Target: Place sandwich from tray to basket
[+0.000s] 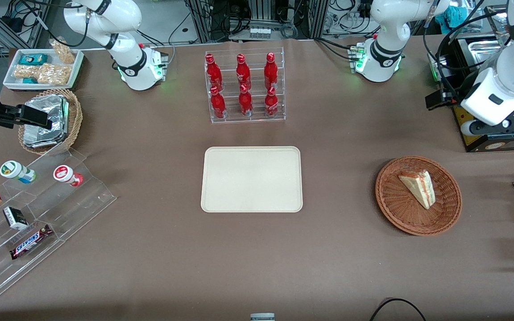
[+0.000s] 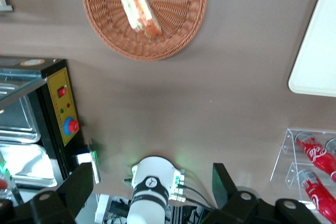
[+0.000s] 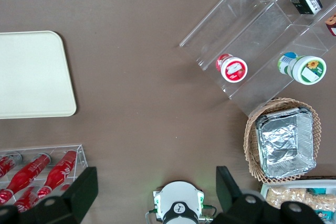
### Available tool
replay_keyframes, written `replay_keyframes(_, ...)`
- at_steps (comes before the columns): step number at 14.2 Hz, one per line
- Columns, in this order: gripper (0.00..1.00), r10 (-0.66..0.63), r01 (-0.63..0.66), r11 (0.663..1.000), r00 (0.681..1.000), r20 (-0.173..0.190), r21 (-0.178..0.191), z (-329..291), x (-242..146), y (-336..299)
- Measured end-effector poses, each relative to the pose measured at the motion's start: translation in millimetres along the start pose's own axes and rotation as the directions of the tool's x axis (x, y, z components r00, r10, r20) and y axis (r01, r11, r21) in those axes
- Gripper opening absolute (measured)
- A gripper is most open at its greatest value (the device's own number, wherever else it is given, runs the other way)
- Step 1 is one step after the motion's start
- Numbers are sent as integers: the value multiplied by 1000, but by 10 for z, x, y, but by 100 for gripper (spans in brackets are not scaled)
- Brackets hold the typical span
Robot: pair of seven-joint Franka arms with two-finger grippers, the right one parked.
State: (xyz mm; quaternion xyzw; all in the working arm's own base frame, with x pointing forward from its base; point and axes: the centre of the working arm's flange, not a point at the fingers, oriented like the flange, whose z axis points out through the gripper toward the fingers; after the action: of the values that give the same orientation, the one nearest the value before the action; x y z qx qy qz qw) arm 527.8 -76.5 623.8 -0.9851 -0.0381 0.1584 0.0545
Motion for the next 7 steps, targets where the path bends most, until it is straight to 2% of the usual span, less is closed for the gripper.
replay_keyframes(3, 100, -26, 27, 999, 1000, -7, 35, 11, 34, -109)
replay_keyframes(7, 100, 17, -17, 999, 1000, -15, 35, 50, 137, -206)
